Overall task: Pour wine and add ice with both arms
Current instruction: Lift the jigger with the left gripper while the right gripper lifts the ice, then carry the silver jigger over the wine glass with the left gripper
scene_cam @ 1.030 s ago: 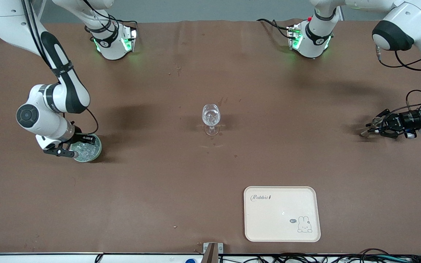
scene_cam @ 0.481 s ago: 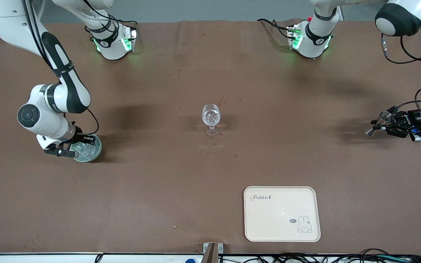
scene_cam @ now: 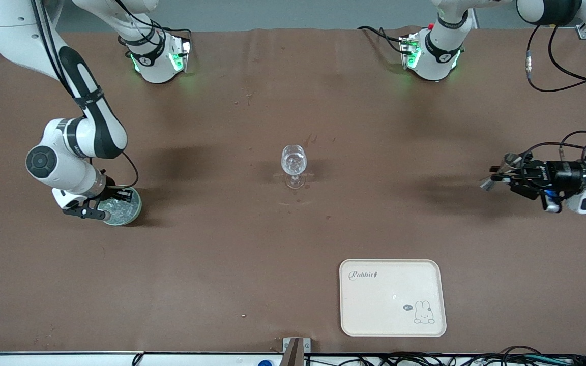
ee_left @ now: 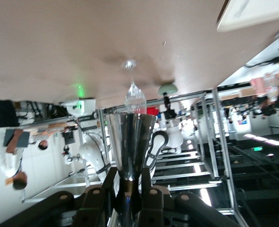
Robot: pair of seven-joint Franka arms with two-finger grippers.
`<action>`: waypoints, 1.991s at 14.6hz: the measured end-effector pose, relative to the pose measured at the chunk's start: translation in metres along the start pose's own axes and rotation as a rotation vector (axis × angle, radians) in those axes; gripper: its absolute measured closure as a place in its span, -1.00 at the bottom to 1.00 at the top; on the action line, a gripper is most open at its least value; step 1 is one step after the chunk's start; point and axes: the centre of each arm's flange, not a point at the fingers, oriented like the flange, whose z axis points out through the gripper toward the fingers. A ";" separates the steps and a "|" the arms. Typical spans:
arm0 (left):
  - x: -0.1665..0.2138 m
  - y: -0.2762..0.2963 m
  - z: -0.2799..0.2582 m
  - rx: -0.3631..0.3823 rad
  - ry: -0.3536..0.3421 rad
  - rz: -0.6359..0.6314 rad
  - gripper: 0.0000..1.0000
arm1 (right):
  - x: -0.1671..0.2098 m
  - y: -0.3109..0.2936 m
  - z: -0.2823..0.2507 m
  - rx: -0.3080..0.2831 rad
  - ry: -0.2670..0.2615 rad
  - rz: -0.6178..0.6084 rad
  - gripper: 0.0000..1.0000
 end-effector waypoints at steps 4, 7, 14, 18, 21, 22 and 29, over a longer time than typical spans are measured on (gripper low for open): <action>-0.039 0.036 0.084 0.034 0.076 -0.032 0.52 | 0.017 0.001 -0.028 -0.013 -0.064 0.006 0.51; -0.059 0.041 0.156 0.026 0.142 -0.054 0.53 | 0.040 0.006 -0.074 -0.018 -0.076 0.019 0.51; -0.090 0.057 0.296 0.060 0.267 -0.115 0.53 | 0.036 0.011 -0.223 -0.018 0.004 0.031 0.51; -0.102 0.055 0.355 0.054 0.340 -0.100 0.57 | -0.002 0.014 -0.305 -0.017 0.057 0.034 0.51; -0.106 0.050 0.389 0.071 0.414 -0.069 0.57 | -0.035 0.017 -0.356 -0.019 0.071 0.026 0.51; -0.108 0.049 0.401 0.078 0.448 -0.059 0.58 | -0.046 0.018 -0.373 -0.021 0.070 0.020 0.51; -0.124 0.038 0.459 0.137 0.668 0.021 0.58 | -0.073 0.017 -0.436 -0.020 0.071 -0.003 0.51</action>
